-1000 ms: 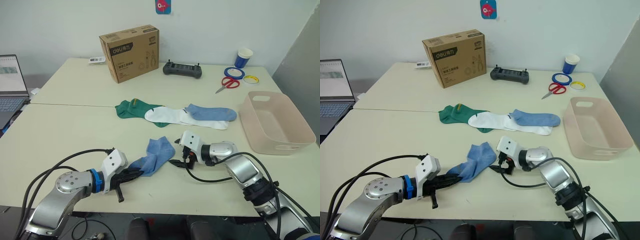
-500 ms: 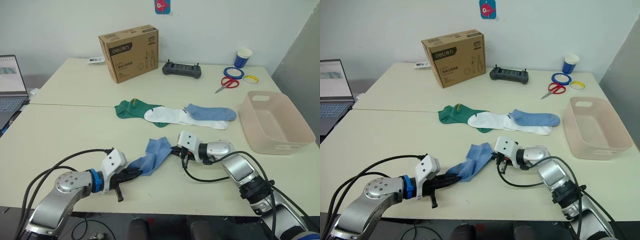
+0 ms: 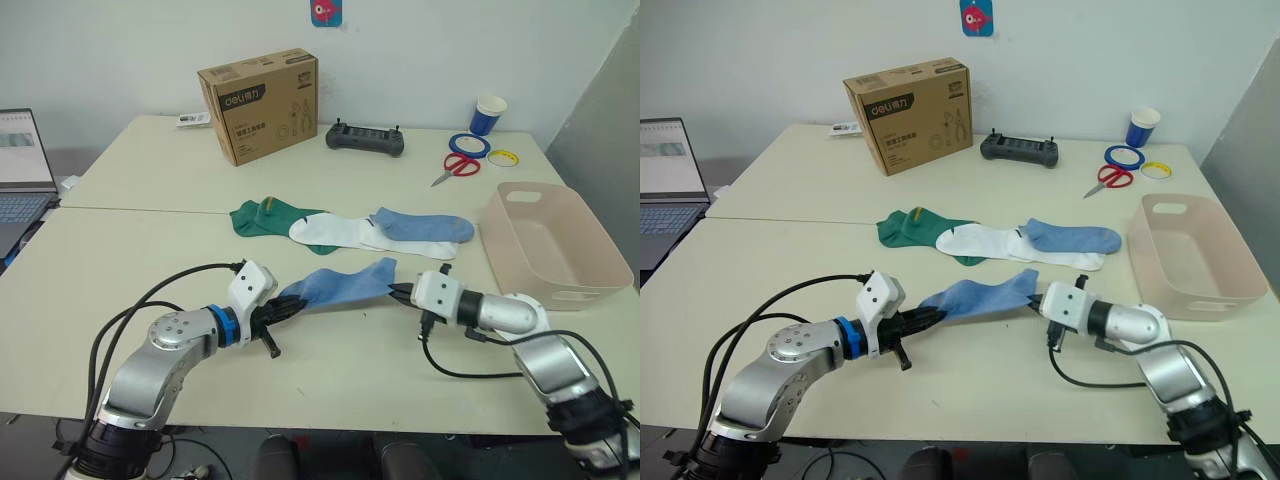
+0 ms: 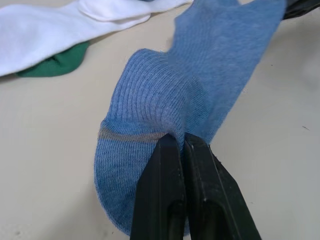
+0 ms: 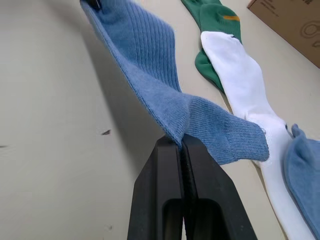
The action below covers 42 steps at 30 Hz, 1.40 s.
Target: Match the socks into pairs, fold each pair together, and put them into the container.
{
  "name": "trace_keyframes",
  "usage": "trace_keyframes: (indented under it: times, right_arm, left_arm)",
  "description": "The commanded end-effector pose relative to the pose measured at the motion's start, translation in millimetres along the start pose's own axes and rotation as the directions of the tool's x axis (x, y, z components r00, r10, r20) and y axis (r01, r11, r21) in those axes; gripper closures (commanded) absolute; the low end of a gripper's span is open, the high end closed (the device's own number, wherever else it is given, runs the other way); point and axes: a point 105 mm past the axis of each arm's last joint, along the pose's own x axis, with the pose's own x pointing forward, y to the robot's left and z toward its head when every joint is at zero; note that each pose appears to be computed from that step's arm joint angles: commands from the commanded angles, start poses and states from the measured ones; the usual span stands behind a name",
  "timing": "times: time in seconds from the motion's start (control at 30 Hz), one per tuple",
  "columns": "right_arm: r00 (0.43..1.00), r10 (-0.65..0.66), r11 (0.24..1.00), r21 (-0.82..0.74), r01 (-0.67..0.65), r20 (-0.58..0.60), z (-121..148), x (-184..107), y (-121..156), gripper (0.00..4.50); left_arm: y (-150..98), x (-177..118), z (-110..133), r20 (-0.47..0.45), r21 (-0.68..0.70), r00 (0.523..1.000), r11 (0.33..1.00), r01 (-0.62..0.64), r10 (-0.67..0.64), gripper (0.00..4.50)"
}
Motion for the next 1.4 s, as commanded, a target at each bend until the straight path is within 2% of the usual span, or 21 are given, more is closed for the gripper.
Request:
trace_keyframes:
  times: [0.03,0.13,0.23,0.33,0.5,0.53,0.63,0.83,0.93,0.97,1.1,1.2,1.4]
  right_arm:
    - [0.999,-0.033,0.999,-0.001,0.033,0.010,14,-13,7,4.44]
    - [0.997,-0.070,0.995,0.064,0.072,-0.033,10,-22,15,4.44]
    - [0.992,-0.086,0.977,0.185,0.103,-0.097,-4,-34,22,4.44]
    - [0.990,-0.039,0.964,0.257,0.073,-0.133,-11,-39,30,4.44]
    - [0.990,0.021,0.957,0.290,0.021,-0.140,-13,-37,38,4.44]
    - [0.990,0.033,0.954,0.300,0.010,-0.138,-13,-37,40,4.49]
    - [0.989,0.050,0.953,0.303,-0.006,-0.136,-13,-39,41,3.83]
    - [0.987,0.129,0.929,0.361,-0.087,-0.092,-9,-50,38,1.66]
    - [0.978,0.202,0.907,0.387,-0.169,-0.047,-7,-58,32,0.60]
    - [0.978,0.204,0.892,0.418,-0.172,-0.034,-7,-60,27,0.28]
    - [0.994,0.108,0.867,0.491,-0.086,-0.016,-13,-56,4,0.28]
    - [0.997,0.057,0.827,0.562,-0.018,-0.052,-28,-49,-4,0.28]
    - [0.996,0.035,0.799,0.601,0.019,-0.077,-36,-34,-2,0.28]
  left_arm:
    - [-11,0,1,-0.013,-0.013,1.000,1.000,0.003,-0.003,4.50]
    - [-16,-1,2,-0.008,-0.047,1.000,0.999,-0.010,0.009,4.50]
    - [-28,0,-2,-0.041,-0.054,0.999,0.998,0.013,-0.015,4.50]
    - [-36,0,-11,-0.078,-0.066,0.997,0.998,0.023,-0.028,4.50]
    - [-33,3,-13,-0.061,-0.065,0.998,0.998,-0.008,0.004,4.50]
    - [-32,3,-13,-0.062,-0.061,0.998,0.998,-0.011,0.007,4.26]
    - [-31,1,-16,-0.067,-0.066,0.998,0.998,-0.015,0.011,3.51]
    - [-26,-14,-19,-0.059,-0.074,0.997,0.996,-0.049,0.044,1.56]
    - [-13,-38,-15,-0.012,-0.102,0.998,0.992,-0.069,0.068,0.63]
    - [-8,-47,-14,-0.001,-0.106,0.998,0.992,-0.067,0.068,0.62]
    - [11,-62,-13,0.027,-0.150,0.993,0.983,-0.106,0.111,0.62]
    - [23,-60,-17,0.020,-0.157,0.988,0.977,-0.145,0.150,0.62]
    - [16,-38,-23,0.006,-0.176,0.992,0.976,-0.126,0.129,0.62]
